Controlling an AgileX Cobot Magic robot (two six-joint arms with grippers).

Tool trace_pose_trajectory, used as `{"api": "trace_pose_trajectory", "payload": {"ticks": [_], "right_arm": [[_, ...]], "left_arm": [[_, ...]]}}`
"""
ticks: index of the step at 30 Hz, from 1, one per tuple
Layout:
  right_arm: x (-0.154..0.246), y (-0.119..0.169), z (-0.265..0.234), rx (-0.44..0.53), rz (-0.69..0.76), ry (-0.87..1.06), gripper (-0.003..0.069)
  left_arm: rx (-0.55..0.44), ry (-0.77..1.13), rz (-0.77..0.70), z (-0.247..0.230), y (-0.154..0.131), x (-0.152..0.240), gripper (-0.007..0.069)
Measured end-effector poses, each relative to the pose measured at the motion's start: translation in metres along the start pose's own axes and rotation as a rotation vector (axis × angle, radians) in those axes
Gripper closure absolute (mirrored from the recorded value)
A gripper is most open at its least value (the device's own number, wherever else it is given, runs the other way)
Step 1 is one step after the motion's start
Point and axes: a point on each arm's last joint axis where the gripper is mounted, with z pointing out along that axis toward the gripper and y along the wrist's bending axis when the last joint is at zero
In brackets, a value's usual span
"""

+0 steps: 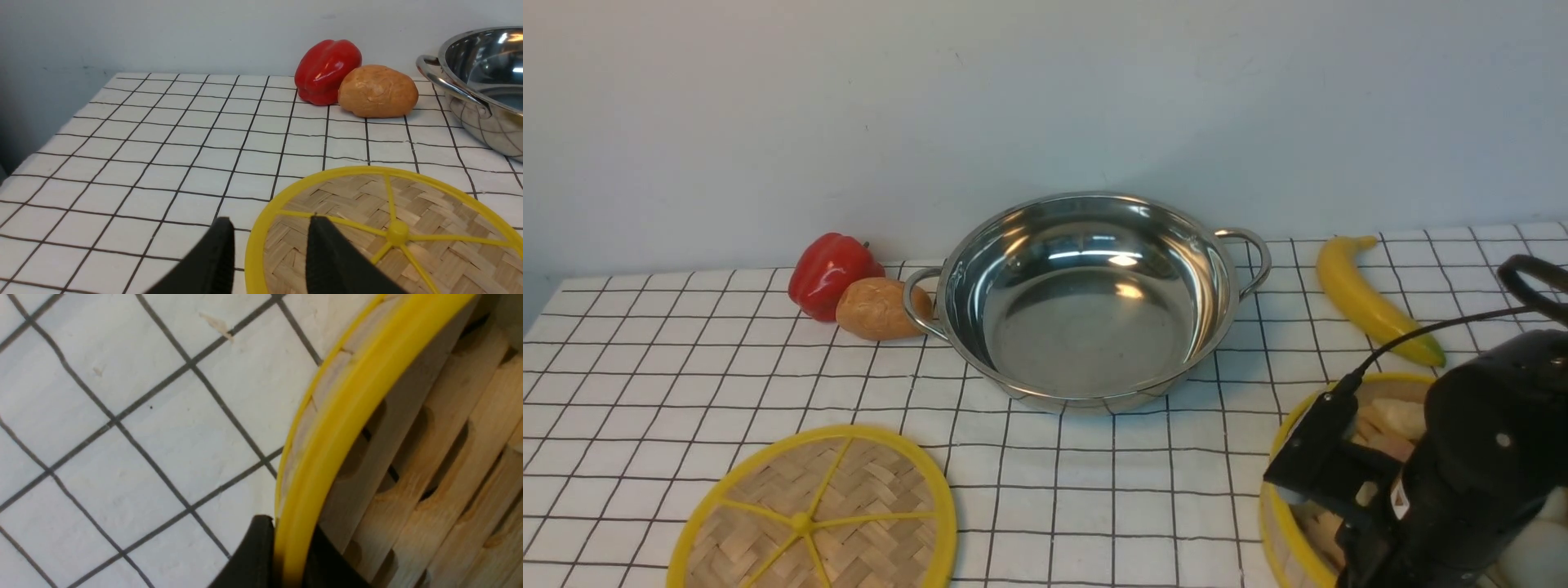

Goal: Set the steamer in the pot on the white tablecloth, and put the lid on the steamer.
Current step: 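Reach for and grasp the rim of the bamboo steamer holding the buns with the right gripper, then place the bamboo steamer basket of food into the steel pot with the right gripper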

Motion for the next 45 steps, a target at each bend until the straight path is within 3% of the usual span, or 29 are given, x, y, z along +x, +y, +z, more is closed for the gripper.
{"api": "trace_pose_trajectory", "payload": {"ticks": [16, 30, 45], "right_arm": [[0.008, 0.002, -0.065, 0.03, -0.049, 0.033, 0.0594], [-0.048, 0.002, -0.148, 0.166, -0.253, -0.209, 0.0594], [-0.147, 0.015, -0.126, 0.145, -0.513, -0.234, 0.0594]], "left_arm": [[0.0, 0.0, 0.0, 0.0, 0.0, 0.0, 0.0382], [0.0, -0.001, 0.0, 0.0, 0.0, 0.0, 0.0382], [0.0, -0.001, 0.0, 0.0, 0.0, 0.0, 0.0382]]}}
